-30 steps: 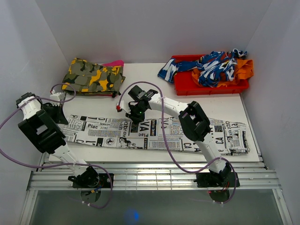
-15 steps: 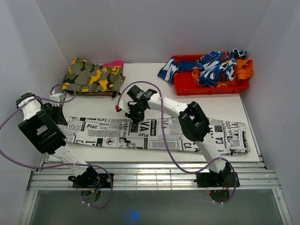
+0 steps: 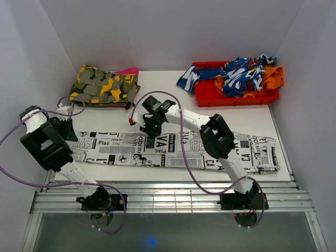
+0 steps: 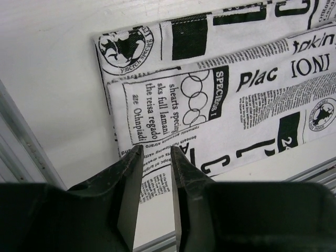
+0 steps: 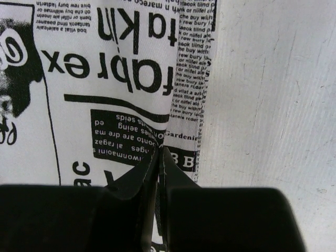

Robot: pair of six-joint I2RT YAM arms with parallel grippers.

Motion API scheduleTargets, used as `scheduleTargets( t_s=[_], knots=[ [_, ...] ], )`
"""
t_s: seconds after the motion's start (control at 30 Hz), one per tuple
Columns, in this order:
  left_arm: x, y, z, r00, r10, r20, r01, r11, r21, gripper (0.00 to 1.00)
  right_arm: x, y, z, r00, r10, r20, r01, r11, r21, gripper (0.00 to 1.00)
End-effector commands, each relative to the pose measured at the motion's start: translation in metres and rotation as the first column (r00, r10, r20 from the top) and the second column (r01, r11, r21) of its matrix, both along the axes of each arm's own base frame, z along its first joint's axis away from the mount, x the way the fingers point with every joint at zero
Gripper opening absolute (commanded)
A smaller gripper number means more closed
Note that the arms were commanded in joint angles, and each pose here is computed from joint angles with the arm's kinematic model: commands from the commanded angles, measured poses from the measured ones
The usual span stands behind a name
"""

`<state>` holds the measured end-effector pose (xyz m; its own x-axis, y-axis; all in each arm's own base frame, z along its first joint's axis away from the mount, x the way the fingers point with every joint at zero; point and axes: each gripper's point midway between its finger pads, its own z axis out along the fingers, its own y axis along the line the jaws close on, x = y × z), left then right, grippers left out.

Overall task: Fold and stack the trousers
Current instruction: Fold the trousers

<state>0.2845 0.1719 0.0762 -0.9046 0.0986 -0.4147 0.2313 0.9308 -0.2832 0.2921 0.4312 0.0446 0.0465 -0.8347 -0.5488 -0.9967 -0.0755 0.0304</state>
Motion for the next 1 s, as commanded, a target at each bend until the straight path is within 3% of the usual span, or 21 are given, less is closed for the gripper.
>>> scheduleTargets(
  t_s=[0.0,0.33,0.53,0.57,0.6,0.73,0.83,0.97],
  knots=[
    [0.004,-0.003,-0.009,1.000,0.031,-0.004,-0.031,0.999,-0.045,0.39,0.000,0.011,0.013,1.000,0.009,0.010,-0.009,0.999,0.032,0.08],
    [0.018,0.007,-0.025,0.996,0.087,0.003,-0.087,0.996,-0.013,0.49,-0.002,0.010,0.011,1.000,0.010,0.004,-0.010,1.000,0.028,0.08],
    [0.004,0.007,-0.044,0.993,0.096,-0.068,-0.094,0.995,0.034,0.49,-0.003,0.010,0.011,1.000,0.011,0.004,-0.011,1.000,0.026,0.08],
    [0.002,0.007,-0.045,0.993,0.091,-0.070,-0.088,0.995,0.040,0.47,-0.002,0.009,0.011,1.000,0.009,0.005,-0.009,1.000,0.025,0.08],
    [0.000,0.007,-0.046,0.993,0.093,-0.073,-0.090,0.995,0.046,0.36,-0.002,0.009,0.011,1.000,0.009,0.006,-0.009,1.000,0.026,0.08],
    [-0.003,0.004,-0.044,0.995,0.084,-0.061,-0.081,0.995,0.051,0.08,-0.003,0.010,0.012,1.000,0.008,0.007,-0.008,1.000,0.026,0.08],
    [0.003,0.005,-0.029,0.997,0.073,-0.008,-0.072,0.995,0.069,0.00,-0.003,0.007,0.011,1.000,0.005,0.006,-0.006,1.000,0.021,0.08],
    [0.011,0.010,0.003,0.995,0.068,0.070,-0.075,0.992,0.104,0.00,-0.002,0.007,0.019,1.000,0.003,0.023,-0.004,1.000,0.030,0.08]
  ],
)
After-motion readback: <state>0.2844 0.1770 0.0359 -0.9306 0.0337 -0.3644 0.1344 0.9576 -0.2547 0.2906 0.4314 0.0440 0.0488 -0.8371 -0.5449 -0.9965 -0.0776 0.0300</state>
